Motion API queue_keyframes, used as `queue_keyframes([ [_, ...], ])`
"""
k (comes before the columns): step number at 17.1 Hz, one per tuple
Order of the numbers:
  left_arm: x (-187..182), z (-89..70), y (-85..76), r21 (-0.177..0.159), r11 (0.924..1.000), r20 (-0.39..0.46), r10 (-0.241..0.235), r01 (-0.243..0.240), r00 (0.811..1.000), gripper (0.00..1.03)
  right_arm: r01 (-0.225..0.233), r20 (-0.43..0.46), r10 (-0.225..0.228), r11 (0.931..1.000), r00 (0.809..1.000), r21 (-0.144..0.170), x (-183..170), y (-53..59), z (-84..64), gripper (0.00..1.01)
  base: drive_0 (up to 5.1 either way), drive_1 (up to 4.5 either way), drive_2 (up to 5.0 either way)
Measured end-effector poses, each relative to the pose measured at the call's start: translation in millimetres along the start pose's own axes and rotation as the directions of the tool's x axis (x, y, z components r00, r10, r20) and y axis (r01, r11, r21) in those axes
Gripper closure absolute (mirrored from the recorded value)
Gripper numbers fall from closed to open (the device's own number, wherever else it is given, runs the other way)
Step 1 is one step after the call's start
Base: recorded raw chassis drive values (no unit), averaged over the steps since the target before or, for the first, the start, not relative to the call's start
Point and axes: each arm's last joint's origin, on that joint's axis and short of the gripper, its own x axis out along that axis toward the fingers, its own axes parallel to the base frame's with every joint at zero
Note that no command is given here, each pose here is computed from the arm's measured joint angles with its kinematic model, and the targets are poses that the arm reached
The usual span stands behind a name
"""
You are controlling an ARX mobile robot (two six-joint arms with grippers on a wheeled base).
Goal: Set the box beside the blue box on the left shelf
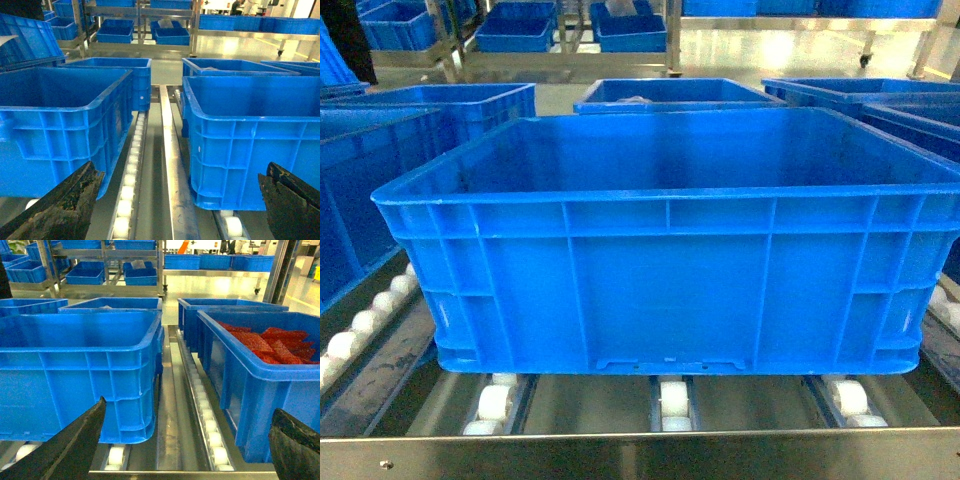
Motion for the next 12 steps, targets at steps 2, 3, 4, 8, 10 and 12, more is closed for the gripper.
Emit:
queue_keyframes([
  [2,0.0,0.0,0.0,0.000,1.0000,0.000,0.000,0.000,1.000,0.05,0.000,0.000,0.000,1.0000,1.000,0.000,0.0,0.0,0.0,0.03,0.0,0.00,0.0],
  [3,0.0,0.0,0.0,0.000,1.0000,0.000,0.000,0.000,1.000,0.05,0.000,0.000,0.000,1.0000,1.000,0.000,0.0,0.0,0.0,0.03,0.0,0.00,0.0],
  [4,0.0,0.0,0.0,0.000,1.0000,0.000,0.000,0.000,1.000,0.05,0.000,0.000,0.000,1.0000,1.000,0.000,0.0,0.0,0.0,0.03,0.0,0.00,0.0],
  [8,0.0,0.0,0.0,0.000,1.0000,0.000,0.000,0.000,1.000,0.05,0.000,0.000,0.000,1.0000,1.000,0.000,0.0,0.0,0.0,0.03,0.0,0.00,0.0],
  [10,0.0,0.0,0.0,0.000,1.0000,0.000,0.000,0.000,1.000,0.05,0.000,0.000,0.000,1.0000,1.000,0.000,0.0,0.0,0.0,0.03,0.0,0.00,0.0],
  [12,0.0,0.0,0.0,0.000,1.0000,0.000,0.000,0.000,1.000,0.05,0.000,0.000,0.000,1.0000,1.000,0.000,0.0,0.0,0.0,0.03,0.0,0.00,0.0],
])
